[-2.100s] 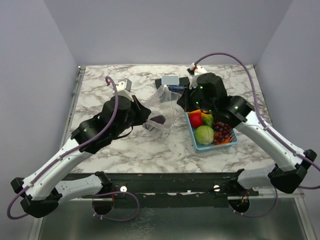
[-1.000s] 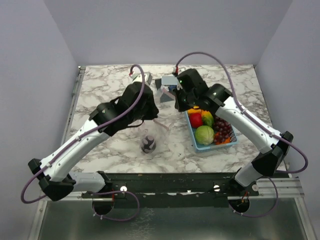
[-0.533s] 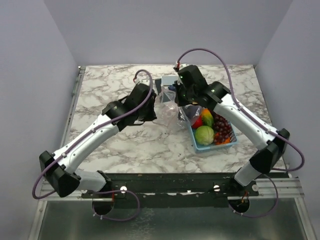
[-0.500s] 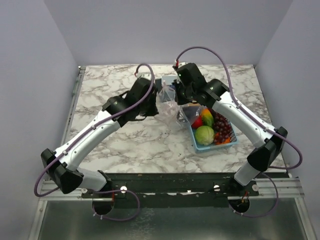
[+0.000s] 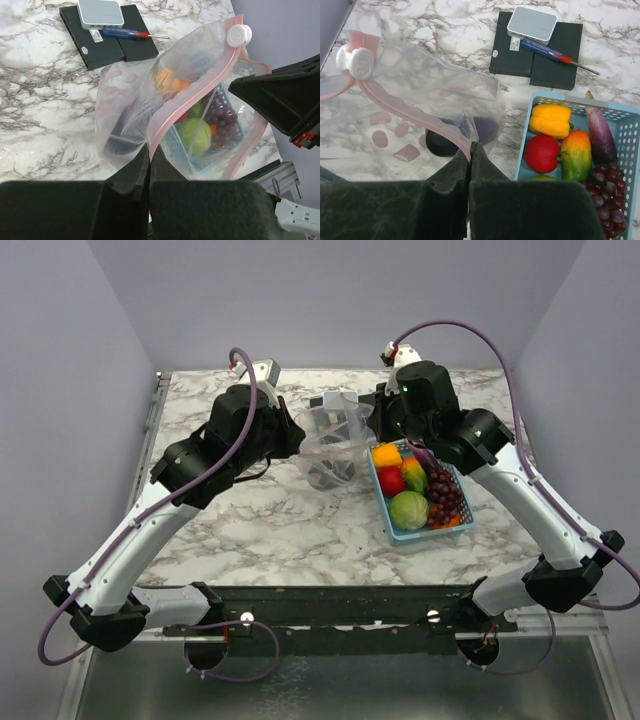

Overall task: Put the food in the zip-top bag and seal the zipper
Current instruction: Adjust the zipper food storage bag at the center of the board, then pick up the fake vegetable from the bin.

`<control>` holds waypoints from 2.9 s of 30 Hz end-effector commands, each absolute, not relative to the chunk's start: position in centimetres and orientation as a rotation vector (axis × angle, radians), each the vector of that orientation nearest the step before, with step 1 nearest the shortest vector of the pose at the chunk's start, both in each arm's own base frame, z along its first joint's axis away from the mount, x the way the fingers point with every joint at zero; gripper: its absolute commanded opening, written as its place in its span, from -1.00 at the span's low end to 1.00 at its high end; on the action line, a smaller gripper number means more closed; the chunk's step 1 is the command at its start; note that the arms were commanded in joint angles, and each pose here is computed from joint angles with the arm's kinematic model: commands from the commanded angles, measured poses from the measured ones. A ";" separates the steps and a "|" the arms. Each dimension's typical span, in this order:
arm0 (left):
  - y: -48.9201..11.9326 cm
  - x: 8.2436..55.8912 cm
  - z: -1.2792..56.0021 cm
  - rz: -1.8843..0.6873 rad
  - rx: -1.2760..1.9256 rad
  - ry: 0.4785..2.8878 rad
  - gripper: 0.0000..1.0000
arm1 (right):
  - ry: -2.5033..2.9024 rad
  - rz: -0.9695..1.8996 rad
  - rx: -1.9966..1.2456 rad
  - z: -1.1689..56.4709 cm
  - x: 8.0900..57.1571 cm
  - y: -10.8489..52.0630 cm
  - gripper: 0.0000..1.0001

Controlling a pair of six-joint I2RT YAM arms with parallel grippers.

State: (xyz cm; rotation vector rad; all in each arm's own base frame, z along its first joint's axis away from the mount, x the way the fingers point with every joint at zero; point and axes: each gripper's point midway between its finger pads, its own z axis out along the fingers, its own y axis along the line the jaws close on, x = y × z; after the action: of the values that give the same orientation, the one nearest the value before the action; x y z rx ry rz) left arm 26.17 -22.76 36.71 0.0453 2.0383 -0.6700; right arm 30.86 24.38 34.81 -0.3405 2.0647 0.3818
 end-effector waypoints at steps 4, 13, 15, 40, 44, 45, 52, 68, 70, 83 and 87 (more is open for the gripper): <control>-22.2 25.0 40.5 -0.783 0.026 1.947 -1.00 | 2.095 0.406 -0.328 32.3 31.0 24.9 -0.99; -21.4 24.6 36.0 -0.684 0.039 2.075 -1.00 | 2.206 0.442 -0.387 27.5 30.9 26.9 -0.99; -21.3 24.3 35.1 -0.686 0.037 2.095 -1.00 | 2.222 0.445 -0.393 26.8 31.0 27.1 -0.95; -19.5 23.6 32.5 -0.625 -0.039 2.139 -1.00 | 2.042 0.381 -0.256 36.2 27.8 20.6 0.49; -19.9 23.6 33.1 -0.653 -0.033 2.123 -1.00 | 2.074 0.281 -0.206 34.5 27.3 18.3 0.60; -19.9 23.5 33.2 -0.656 -0.032 2.121 -1.00 | 2.084 0.258 -0.193 33.9 27.1 17.7 0.63; -19.7 23.5 33.5 -0.655 -0.032 2.108 -1.00 | 2.211 0.140 -0.119 28.2 25.7 15.0 0.72; -19.6 23.3 33.0 -0.656 -0.027 2.114 -1.00 | 2.481 0.090 0.021 15.3 24.1 13.3 1.00; -19.7 23.2 32.9 -0.661 -0.026 2.114 -1.00 | 2.495 0.114 0.033 14.4 24.5 13.3 1.00; -19.4 23.0 32.7 -0.660 -0.029 2.114 -1.00 | 2.562 0.099 0.107 10.9 27.1 12.7 1.00; -19.4 23.0 32.6 -0.656 -0.028 2.115 -1.00 | 2.574 0.086 0.123 10.0 27.1 12.3 1.00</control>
State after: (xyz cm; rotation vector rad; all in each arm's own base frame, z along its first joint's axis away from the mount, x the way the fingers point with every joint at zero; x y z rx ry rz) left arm 22.97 -19.66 31.81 -0.0132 2.1520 -0.6391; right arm 26.85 12.31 10.94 0.1105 2.5688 0.0711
